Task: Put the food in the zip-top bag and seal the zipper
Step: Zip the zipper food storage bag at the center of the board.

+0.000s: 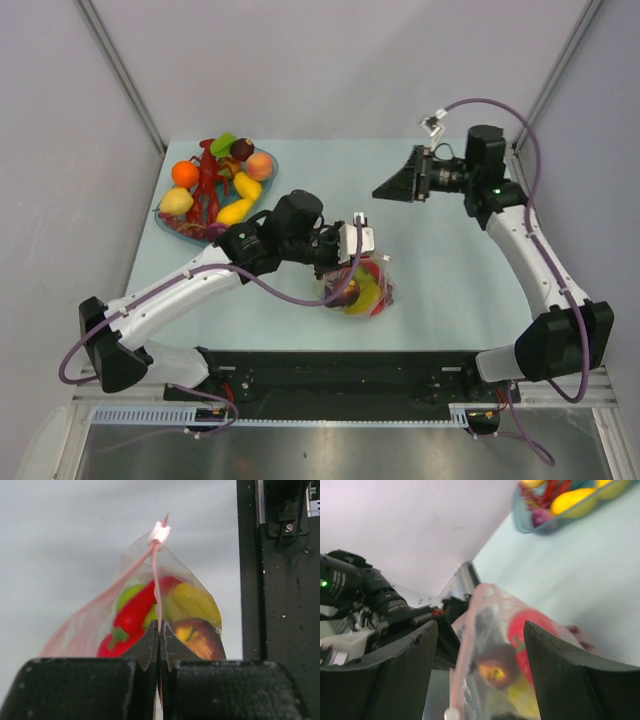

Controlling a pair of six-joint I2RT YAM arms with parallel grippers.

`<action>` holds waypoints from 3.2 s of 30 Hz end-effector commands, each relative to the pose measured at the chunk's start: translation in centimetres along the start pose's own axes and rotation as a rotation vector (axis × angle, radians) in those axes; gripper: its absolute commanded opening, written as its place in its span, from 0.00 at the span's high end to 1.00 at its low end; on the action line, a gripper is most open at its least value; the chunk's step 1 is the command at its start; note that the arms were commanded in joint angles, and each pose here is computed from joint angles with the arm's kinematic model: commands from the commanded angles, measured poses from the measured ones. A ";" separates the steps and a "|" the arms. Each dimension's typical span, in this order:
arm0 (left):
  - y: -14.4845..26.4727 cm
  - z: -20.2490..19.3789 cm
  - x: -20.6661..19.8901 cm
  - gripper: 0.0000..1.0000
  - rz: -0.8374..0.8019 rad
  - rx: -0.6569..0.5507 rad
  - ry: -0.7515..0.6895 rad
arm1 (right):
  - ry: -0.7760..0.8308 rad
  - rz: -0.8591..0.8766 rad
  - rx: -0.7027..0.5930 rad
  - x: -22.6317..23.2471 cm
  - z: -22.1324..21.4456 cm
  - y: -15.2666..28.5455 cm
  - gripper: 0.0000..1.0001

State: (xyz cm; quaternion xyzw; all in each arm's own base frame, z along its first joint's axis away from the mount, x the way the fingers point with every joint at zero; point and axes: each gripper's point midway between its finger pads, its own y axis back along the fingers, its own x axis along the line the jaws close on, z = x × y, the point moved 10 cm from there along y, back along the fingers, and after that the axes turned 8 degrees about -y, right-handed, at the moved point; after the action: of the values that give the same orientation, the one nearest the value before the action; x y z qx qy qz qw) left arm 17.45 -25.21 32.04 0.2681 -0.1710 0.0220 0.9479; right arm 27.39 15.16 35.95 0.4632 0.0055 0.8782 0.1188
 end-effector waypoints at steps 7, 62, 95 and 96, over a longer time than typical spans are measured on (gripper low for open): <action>2.0 0.0 3.4 1.00 0.092 -0.141 0.273 | 0.361 -0.223 0.027 2.0 -4.6 8.9 0.32; 4.5 3.9 4.4 0.36 0.156 -0.197 -0.016 | 0.876 0.005 0.086 1.8 -7.1 1.4 1.00; 1.2 0.3 4.9 0.96 0.065 -0.087 0.030 | 0.868 -0.035 0.051 2.0 -6.8 3.0 1.00; 1.4 -0.1 5.0 0.96 0.070 -0.071 0.039 | 0.864 -0.040 0.047 1.9 -6.7 3.1 1.00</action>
State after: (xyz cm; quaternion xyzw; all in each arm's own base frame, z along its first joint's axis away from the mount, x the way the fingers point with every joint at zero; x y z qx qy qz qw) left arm 21.36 -26.67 35.02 0.1927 -0.1729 0.0280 0.9655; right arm 20.72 13.88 32.18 0.0924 0.1121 0.9829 0.1128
